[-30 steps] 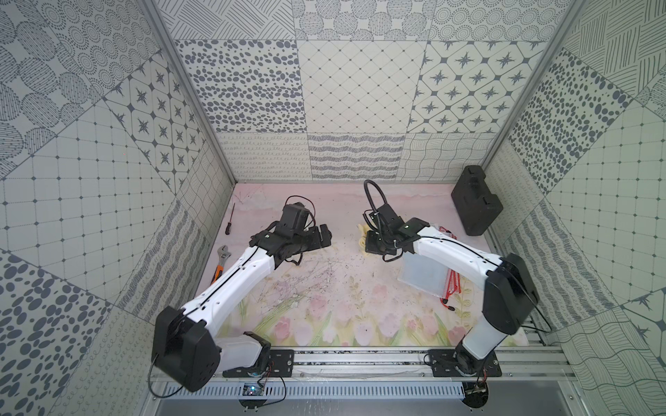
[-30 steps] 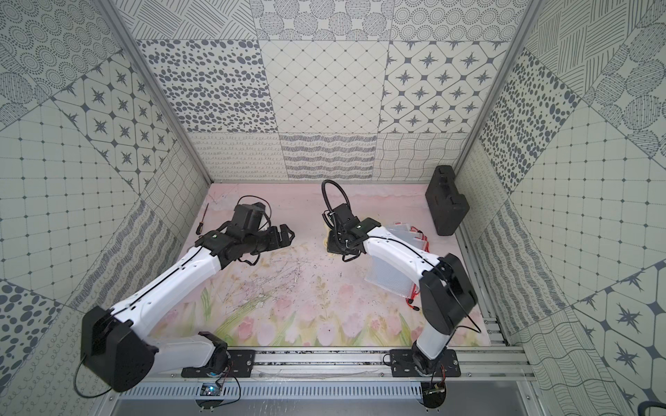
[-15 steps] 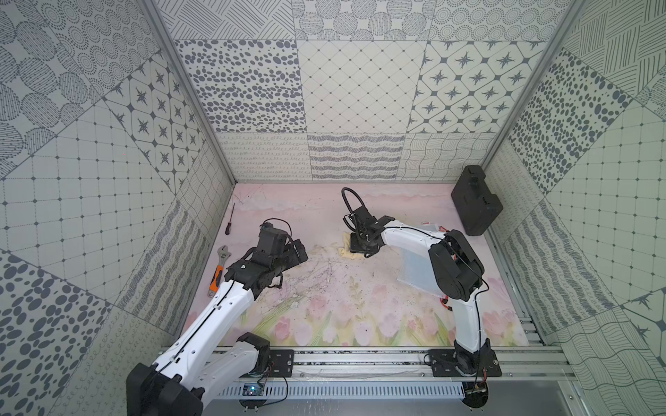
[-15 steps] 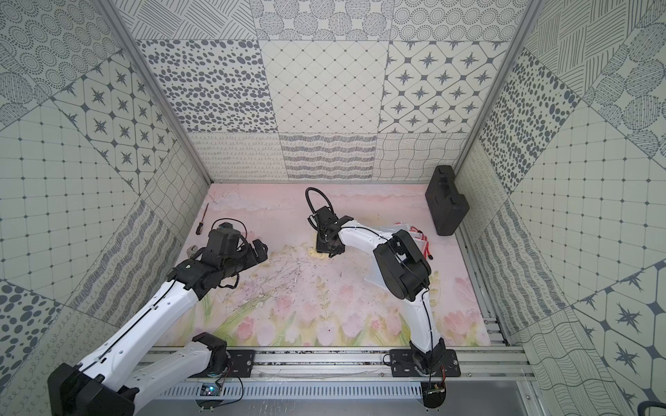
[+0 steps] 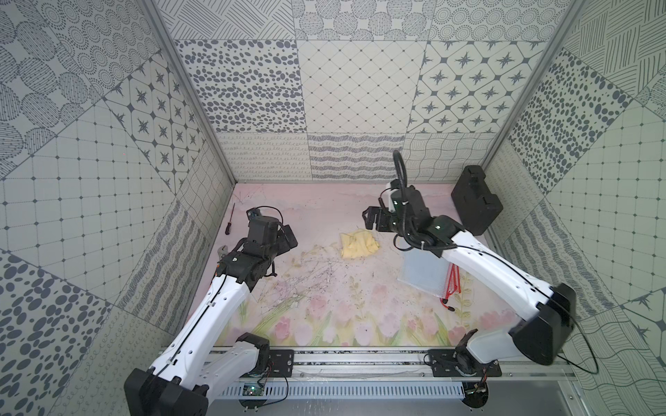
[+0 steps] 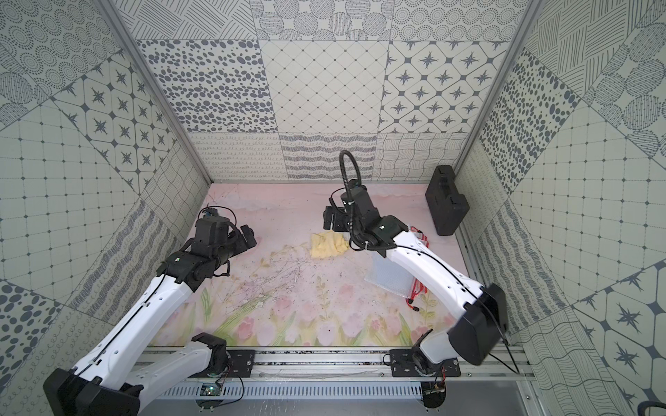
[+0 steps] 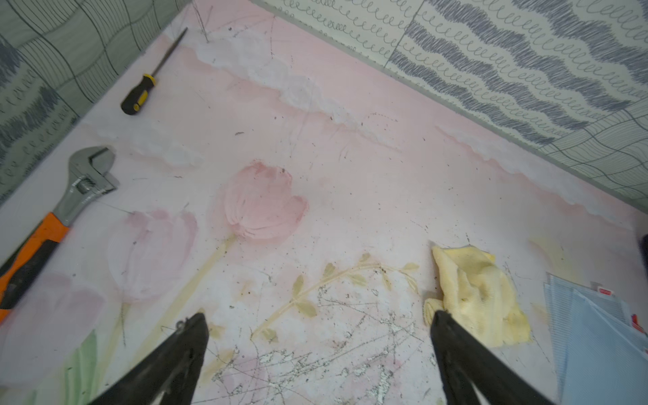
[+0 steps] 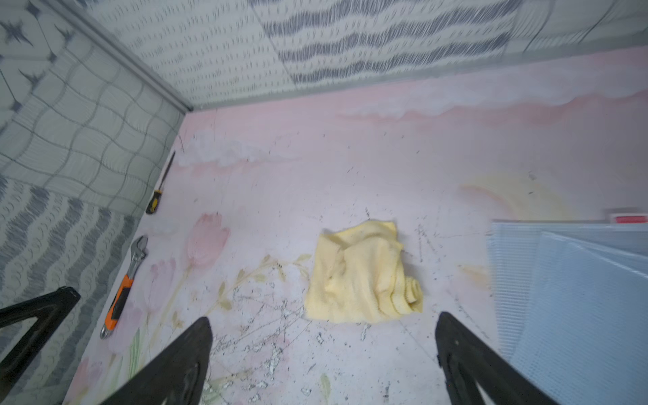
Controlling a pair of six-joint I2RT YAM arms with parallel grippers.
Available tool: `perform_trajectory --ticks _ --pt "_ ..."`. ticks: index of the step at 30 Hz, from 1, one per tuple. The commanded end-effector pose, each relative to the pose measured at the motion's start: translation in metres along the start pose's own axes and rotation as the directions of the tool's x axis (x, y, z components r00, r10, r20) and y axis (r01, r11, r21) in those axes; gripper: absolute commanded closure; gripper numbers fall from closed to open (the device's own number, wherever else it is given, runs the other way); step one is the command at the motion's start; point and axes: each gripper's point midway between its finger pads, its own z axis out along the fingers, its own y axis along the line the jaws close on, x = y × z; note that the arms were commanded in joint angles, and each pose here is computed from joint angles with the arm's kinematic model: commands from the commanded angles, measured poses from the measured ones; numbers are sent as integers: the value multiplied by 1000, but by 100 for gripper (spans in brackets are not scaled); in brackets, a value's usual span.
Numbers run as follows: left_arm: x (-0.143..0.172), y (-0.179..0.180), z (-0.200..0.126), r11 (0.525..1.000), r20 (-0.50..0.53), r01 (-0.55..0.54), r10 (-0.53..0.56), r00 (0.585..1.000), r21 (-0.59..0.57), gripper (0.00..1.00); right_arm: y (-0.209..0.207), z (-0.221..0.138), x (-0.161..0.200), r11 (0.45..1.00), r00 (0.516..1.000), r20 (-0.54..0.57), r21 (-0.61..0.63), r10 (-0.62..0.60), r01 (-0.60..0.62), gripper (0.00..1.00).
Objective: Wipe the document bag
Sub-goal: Place the cleaning item at the center of the board, then reset both arms
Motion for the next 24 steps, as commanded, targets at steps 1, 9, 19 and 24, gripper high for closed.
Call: perform_trajectory --ticks 1,9,19,24 --pt "-31 30 8 940 148 -276 307 940 -201 1 -107 -29 -7 966 985 157 234 76 -112 1" --pt "-2 31 68 932 205 -336 358 911 -136 1 -222 -79 27 863 915 369 503 -162 -50 1" --pt "23 55 134 942 193 -303 327 925 -142 1 -259 -11 64 807 907 290 584 -304 83 1" --pt "25 63 145 939 249 -303 336 908 -161 2 -272 17 59 833 899 336 550 -281 55 1"
